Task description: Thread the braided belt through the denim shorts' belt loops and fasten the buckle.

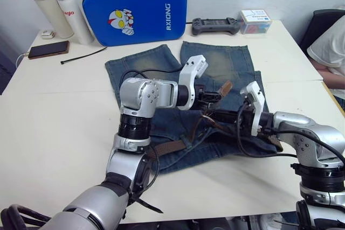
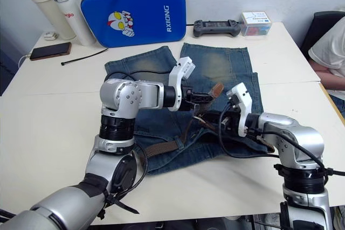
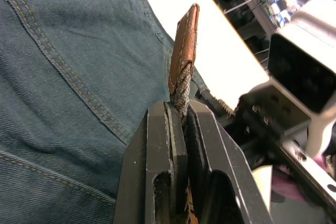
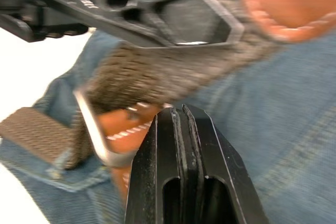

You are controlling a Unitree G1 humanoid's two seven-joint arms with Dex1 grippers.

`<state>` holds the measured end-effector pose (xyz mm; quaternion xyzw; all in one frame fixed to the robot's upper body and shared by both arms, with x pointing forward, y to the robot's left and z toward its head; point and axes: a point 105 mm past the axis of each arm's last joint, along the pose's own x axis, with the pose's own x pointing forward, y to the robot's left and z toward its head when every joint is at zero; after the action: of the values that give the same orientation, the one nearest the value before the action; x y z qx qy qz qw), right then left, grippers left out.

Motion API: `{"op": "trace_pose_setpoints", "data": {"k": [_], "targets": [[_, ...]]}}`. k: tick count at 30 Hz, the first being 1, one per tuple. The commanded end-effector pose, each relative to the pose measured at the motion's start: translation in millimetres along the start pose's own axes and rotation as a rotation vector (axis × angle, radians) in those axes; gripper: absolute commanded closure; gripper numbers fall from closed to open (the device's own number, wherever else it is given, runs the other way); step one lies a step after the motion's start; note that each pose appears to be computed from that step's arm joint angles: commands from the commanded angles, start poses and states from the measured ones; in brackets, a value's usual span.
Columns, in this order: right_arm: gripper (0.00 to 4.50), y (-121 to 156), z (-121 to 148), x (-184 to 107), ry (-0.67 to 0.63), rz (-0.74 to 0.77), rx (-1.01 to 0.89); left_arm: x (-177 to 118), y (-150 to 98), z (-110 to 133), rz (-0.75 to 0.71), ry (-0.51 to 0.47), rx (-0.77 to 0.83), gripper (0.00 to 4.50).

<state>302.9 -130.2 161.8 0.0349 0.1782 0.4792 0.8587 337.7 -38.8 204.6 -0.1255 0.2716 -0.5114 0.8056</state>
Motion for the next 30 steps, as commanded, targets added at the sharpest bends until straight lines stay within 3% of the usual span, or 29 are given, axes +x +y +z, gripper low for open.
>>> {"op": "trace_pose_setpoints", "data": {"k": [1, 5, 11, 19, 23, 30], "targets": [[4.46, 20, -15, 12, 0.100, 0.060, -0.076, -6, -20, 19, -0.053, -0.075, 0.032, 4.50], [4.46, 0, -43, 14, 0.254, -0.049, -0.208, -9, -25, 27, -0.077, -0.115, -0.008, 4.50], [4.46, -14, -48, 11, 0.302, -0.118, -0.334, -21, -31, 27, -0.112, -0.117, -0.045, 4.50], [4.46, -10, -24, 4, 0.204, -0.114, -0.355, -53, -5, 15, -0.079, -0.148, -0.069, 4.50], [4.46, 1, -8, -6, 0.110, -0.047, -0.272, -72, 16, -6, -0.033, -0.137, -0.102, 4.50], [4.46, 10, -10, -1, 0.085, 0.036, -0.216, -77, 45, -37, 0.081, -0.124, -0.224, 4.50]]}}
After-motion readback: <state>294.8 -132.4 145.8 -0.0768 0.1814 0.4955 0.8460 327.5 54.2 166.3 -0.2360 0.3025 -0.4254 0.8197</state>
